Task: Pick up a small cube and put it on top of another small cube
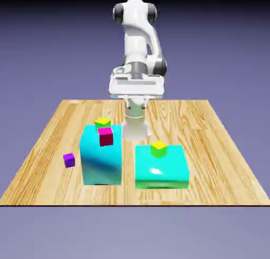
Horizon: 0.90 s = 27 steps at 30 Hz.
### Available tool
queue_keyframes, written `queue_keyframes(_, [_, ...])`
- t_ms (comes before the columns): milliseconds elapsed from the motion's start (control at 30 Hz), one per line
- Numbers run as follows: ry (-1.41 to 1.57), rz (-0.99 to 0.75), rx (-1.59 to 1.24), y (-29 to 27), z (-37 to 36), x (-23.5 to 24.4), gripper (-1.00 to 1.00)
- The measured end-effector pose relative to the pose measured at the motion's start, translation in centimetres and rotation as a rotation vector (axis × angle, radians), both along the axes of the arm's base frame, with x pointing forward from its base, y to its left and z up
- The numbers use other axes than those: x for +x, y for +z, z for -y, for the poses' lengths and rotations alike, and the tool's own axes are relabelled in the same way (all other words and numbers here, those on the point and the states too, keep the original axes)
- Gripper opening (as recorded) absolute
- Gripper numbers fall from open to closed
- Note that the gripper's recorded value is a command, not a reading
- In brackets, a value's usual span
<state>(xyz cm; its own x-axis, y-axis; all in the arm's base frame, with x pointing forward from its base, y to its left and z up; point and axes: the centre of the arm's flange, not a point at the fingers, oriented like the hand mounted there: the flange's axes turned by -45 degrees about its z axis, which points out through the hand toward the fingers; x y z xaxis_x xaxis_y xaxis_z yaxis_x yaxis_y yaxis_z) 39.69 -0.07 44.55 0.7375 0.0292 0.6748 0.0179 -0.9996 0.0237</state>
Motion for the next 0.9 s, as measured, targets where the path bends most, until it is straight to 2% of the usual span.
queue_keyframes(267, [-0.082,-0.296,0.122,-5.9,4.9,6.2,0.00])
queue_keyframes(533, [-0.191,-0.580,0.238,-13.7,11.3,9.9,0.00])
queue_keyframes(733, [-0.259,-0.760,0.311,-19.5,15.7,11.3,0.00])
queue_keyframes(900, [-0.448,-0.942,0.435,-24.3,24.2,8.4,0.00])
